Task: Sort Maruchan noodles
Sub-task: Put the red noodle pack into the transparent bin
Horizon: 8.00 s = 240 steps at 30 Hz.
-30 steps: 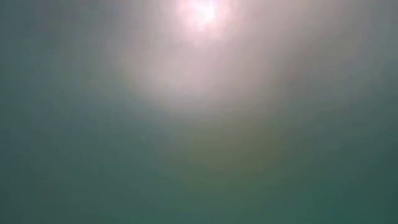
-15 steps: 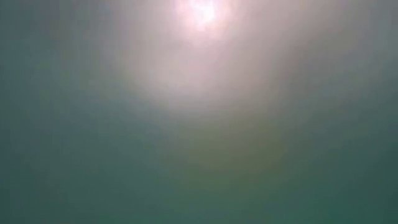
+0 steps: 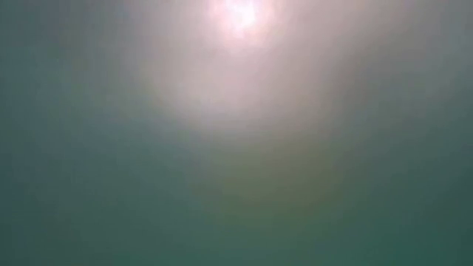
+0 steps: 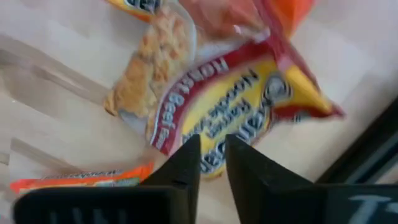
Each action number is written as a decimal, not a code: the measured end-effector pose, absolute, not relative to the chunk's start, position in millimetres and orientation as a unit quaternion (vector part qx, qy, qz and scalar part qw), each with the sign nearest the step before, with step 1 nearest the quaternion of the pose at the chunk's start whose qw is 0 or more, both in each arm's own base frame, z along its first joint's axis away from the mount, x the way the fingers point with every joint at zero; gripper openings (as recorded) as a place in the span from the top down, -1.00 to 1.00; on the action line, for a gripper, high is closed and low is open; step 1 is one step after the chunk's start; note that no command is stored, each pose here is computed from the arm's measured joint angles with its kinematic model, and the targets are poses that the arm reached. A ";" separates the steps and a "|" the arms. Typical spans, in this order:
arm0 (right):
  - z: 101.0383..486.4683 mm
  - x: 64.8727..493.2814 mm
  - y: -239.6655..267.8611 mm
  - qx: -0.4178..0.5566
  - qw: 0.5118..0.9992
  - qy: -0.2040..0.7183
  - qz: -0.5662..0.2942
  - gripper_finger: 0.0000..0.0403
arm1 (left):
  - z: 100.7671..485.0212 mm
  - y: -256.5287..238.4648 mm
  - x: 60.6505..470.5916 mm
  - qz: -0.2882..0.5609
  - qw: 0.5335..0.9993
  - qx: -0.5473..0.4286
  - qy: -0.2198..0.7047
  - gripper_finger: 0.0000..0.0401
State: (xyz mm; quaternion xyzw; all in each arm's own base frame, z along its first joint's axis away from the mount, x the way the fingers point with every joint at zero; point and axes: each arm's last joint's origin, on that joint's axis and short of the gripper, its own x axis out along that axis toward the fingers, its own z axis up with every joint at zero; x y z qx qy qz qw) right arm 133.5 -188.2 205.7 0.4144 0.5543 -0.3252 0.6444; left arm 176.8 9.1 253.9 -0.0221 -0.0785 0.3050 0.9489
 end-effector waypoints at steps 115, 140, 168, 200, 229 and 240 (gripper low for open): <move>130.2 147.0 -171.1 0.477 0.590 0.579 -0.299 0.42 | 253.5 9.1 176.8 0.307 0.949 0.004 -0.069 -0.37; 184.0 139.5 -160.2 0.436 0.697 0.486 -0.299 0.54 | 249.7 10.2 185.2 0.289 0.955 0.022 -0.067 -0.37; 176.2 135.7 -163.3 0.435 0.648 0.496 -0.382 0.15 | 243.2 66.7 353.7 0.153 0.981 -0.056 0.102 -0.37; 140.2 153.7 -184.4 0.403 0.680 0.505 -0.347 0.15 | 193.4 145.0 490.0 0.077 0.959 -0.094 0.256 -0.37; 155.2 157.5 -185.9 0.411 0.720 0.449 -0.333 0.15 | 185.2 188.1 483.6 0.119 0.953 -0.083 0.265 -0.37; 140.0 159.6 -191.0 0.389 0.704 0.480 -0.351 0.15 | 178.2 193.4 486.5 0.111 0.951 -0.116 0.263 -0.37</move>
